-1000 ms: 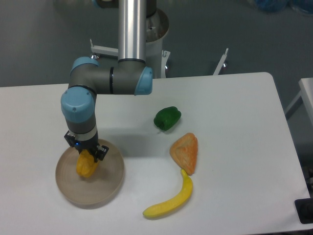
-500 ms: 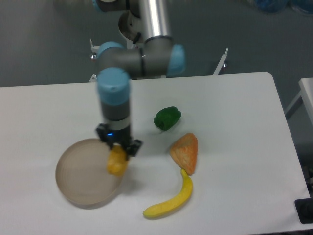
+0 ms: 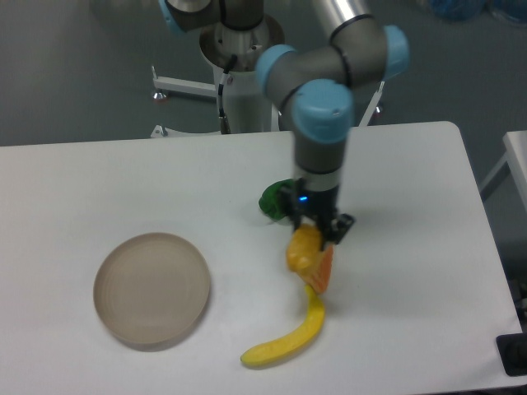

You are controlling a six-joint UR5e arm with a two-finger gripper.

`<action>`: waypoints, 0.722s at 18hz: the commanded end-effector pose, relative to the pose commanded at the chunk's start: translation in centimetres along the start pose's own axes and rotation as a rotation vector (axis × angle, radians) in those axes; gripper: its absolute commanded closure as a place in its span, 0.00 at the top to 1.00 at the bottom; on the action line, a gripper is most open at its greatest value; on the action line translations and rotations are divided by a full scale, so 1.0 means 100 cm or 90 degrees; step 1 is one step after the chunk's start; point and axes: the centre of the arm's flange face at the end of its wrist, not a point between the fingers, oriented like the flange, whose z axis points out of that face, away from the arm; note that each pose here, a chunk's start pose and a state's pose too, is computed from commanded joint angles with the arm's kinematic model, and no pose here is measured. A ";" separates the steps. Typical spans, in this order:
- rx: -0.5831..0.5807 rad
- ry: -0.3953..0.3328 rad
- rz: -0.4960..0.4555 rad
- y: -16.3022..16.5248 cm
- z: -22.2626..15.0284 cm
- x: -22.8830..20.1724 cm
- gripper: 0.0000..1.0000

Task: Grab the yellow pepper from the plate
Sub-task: 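Lift the yellow pepper off the plate and carry it toward the orange item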

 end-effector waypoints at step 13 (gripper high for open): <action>0.002 -0.011 0.008 0.000 -0.002 -0.006 0.44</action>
